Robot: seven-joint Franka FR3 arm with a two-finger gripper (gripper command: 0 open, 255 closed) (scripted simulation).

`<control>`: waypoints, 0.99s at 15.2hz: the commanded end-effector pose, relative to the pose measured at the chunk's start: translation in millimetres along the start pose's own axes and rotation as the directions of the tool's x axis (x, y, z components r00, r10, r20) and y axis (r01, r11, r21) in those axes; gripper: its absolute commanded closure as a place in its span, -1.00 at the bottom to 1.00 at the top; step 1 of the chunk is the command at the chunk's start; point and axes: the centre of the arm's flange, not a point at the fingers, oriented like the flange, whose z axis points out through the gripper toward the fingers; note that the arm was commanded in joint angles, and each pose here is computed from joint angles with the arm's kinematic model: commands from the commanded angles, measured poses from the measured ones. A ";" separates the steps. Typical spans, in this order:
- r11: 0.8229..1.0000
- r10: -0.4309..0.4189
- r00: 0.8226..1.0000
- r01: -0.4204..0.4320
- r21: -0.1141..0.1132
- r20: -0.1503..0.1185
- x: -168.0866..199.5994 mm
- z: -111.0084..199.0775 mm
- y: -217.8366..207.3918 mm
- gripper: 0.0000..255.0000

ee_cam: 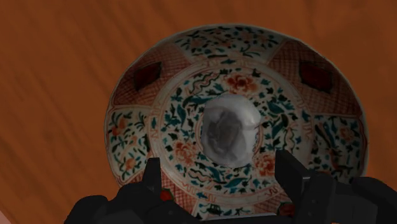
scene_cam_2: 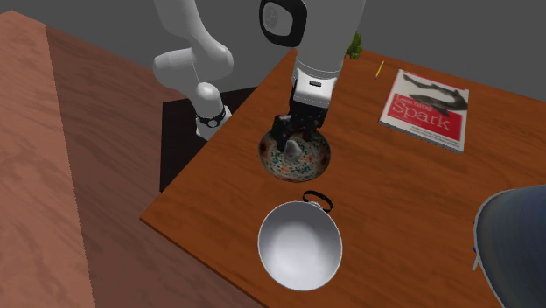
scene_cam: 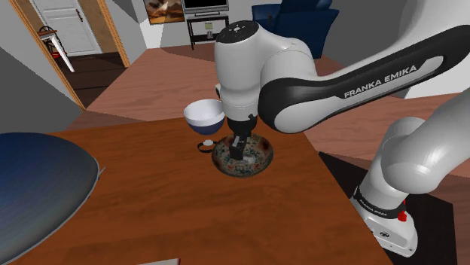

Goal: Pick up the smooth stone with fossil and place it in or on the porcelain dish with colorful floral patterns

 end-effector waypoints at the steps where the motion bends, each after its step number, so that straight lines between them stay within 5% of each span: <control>1: 1.000 0.000 1.000 0.000 0.000 0.000 0.0 0.0 0.0 -1.00; 3: 1.000 0.000 1.000 0.000 0.000 0.000 0.0 0.0 0.0 -1.00; 7: 1.000 0.000 1.000 0.000 0.000 0.000 0.0 -50.0 0.0 -1.00; 15: 1.000 0.000 1.000 0.000 0.000 0.000 0.0 -50.0 0.0 -1.00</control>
